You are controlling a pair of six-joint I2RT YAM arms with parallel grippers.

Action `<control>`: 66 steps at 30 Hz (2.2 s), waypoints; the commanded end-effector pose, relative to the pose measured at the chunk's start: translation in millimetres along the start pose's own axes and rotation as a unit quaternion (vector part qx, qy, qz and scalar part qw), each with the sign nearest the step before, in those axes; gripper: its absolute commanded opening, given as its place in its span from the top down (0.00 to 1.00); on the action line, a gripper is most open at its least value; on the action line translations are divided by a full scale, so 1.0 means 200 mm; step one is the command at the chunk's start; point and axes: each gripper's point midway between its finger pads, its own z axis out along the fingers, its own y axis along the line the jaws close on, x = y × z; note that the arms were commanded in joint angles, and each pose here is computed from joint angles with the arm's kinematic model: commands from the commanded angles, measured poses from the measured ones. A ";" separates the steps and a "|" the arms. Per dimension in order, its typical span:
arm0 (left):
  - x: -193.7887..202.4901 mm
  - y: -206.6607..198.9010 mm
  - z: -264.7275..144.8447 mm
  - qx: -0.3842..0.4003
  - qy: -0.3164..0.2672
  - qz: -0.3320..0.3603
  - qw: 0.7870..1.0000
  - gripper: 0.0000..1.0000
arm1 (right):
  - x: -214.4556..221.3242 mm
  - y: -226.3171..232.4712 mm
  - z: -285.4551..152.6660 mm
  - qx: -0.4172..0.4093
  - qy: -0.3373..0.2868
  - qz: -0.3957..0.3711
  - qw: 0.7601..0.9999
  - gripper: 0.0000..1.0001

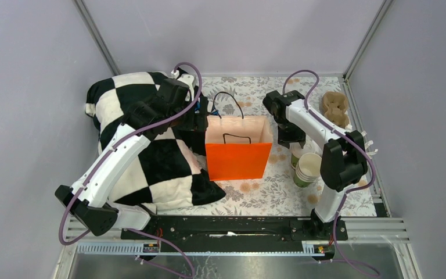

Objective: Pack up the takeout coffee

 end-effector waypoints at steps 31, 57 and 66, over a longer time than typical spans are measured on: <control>-0.09 -0.02 -0.03 0.013 -0.027 0.000 1.000 0.05 | -0.05 -0.19 -0.07 -0.209 0.061 0.039 0.975 0.00; -0.09 -0.01 -0.02 0.009 -0.024 -0.004 1.000 0.04 | -0.02 -0.20 0.05 -0.208 0.083 0.011 0.974 0.01; -0.10 -0.02 -0.01 0.012 -0.022 -0.005 1.000 0.04 | -0.02 -0.20 0.05 -0.203 0.078 0.006 0.976 0.00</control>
